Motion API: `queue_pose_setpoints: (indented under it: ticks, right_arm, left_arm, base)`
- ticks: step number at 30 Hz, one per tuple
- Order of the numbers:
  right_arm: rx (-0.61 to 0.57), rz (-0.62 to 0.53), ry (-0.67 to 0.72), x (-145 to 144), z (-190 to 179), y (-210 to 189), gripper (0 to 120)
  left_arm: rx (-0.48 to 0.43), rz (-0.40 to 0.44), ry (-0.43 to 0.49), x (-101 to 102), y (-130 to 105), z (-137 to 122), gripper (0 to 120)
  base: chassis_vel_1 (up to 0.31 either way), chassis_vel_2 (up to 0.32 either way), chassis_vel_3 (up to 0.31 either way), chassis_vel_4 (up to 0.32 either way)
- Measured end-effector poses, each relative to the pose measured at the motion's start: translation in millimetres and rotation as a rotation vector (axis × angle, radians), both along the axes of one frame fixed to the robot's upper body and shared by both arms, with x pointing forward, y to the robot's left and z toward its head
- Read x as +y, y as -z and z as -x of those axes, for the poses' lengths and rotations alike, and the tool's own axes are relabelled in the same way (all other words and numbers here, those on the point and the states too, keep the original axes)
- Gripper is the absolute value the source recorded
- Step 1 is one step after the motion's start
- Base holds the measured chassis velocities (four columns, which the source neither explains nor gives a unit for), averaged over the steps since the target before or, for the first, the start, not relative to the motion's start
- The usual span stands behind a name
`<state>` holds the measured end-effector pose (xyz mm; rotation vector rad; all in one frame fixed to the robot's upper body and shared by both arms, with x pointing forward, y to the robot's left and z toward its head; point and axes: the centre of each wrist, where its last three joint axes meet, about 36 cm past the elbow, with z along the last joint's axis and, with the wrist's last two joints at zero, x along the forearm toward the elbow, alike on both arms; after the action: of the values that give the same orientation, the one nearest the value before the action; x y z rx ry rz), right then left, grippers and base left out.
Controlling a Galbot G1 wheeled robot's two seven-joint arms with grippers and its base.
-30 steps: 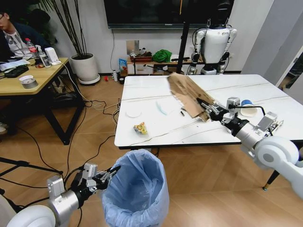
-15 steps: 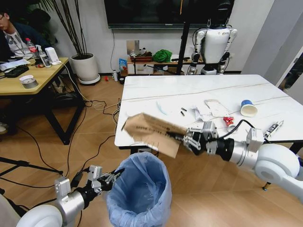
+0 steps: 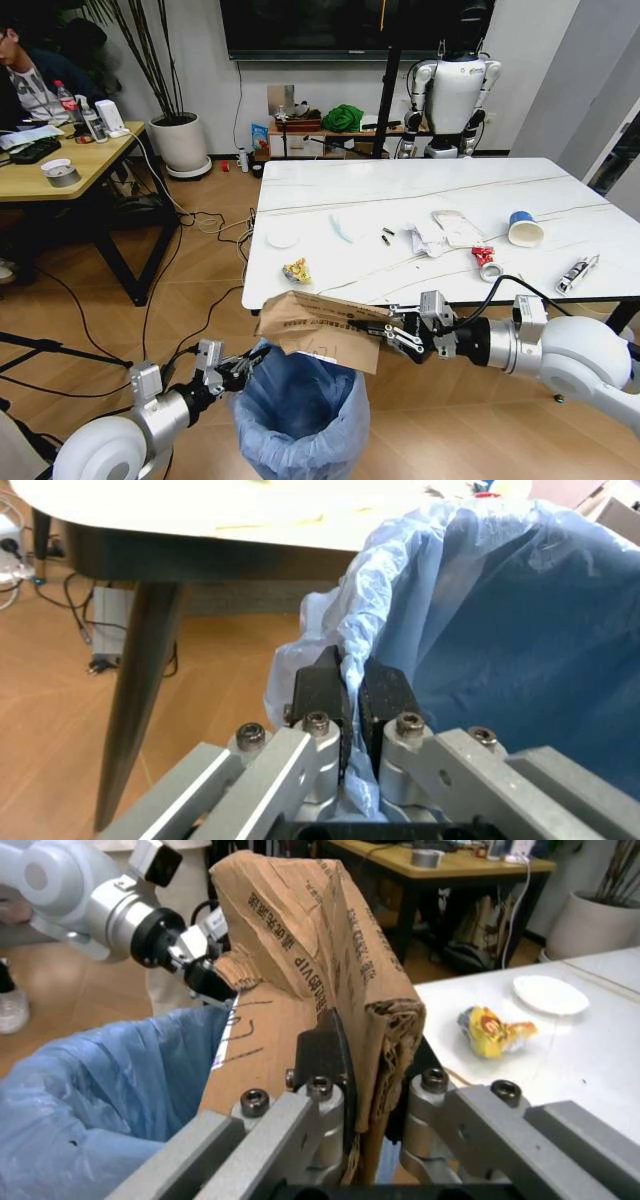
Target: Pick up the trash bin and place the trash from the table into it.
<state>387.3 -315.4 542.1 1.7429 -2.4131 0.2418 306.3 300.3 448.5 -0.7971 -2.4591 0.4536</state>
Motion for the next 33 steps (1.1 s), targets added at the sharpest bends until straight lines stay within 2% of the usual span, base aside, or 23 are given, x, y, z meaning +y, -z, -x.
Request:
queue_pose_setpoints:
  ticks: [12,17,24,28,33]
  right_arm:
    - [0.018,0.027,0.010,-6,1,3,4]
    - [0.009,-0.004,-0.002,1,5,-3,4]
    - [-0.004,-0.077,-0.001,20,3,-4,4]
    - [-0.018,-0.138,-0.020,43,-15,0,4]
    - [-0.009,-0.160,-0.043,58,-22,4,4]
  left_arm:
    - [0.024,0.041,0.043,-19,10,-28,0]
    - [0.038,0.047,0.048,-23,14,-27,0]
    - [0.044,0.050,0.053,-27,14,-25,0]
    - [0.050,0.046,0.049,-24,12,-21,0]
    - [0.047,0.044,0.040,-22,8,-19,0]
  base:
    - [0.000,0.000,0.000,0.000]
    - [0.000,0.000,0.000,0.000]
    - [0.000,0.000,0.000,0.000]
    - [0.000,0.000,0.000,0.000]
    - [0.000,0.000,0.000,0.000]
